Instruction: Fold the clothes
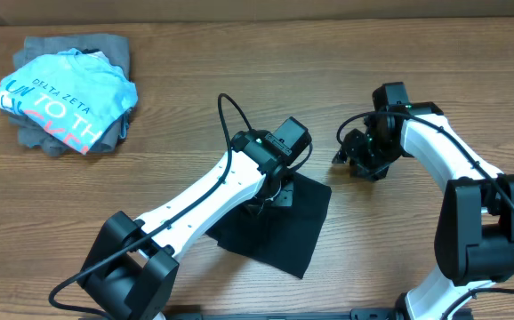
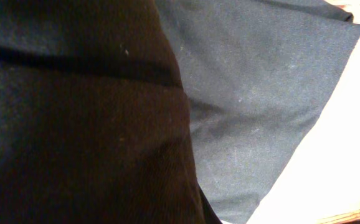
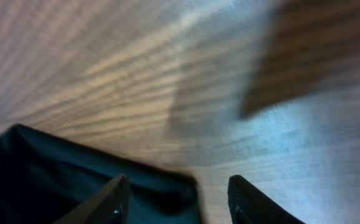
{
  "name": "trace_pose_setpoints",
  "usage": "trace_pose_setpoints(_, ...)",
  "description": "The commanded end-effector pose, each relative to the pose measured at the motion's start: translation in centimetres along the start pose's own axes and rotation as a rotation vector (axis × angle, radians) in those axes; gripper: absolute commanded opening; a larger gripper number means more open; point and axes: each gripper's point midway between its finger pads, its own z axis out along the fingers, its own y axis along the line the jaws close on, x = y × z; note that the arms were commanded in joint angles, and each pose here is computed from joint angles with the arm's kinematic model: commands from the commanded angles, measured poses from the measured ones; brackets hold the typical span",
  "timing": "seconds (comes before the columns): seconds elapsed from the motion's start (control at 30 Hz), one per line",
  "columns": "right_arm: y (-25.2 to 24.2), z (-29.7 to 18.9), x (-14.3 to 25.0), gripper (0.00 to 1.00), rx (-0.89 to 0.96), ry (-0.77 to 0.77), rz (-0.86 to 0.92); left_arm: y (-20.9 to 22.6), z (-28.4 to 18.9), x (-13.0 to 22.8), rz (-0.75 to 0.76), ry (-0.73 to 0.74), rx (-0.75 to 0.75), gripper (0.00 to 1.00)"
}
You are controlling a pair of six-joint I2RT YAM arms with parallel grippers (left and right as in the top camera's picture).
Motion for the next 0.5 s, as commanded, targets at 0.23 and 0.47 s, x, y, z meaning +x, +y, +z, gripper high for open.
trace_pose_setpoints(0.23,-1.1,1.1,4.7,0.46,-0.020,0.149,-0.085,0.7,-0.6,-0.3,-0.020,0.010,-0.019,0.04)
trace_pose_setpoints(0.47,1.4,2.9,6.7,0.47,-0.204,0.196,-0.228,-0.7,-2.2,-0.9,0.017,0.000,0.037,0.04)
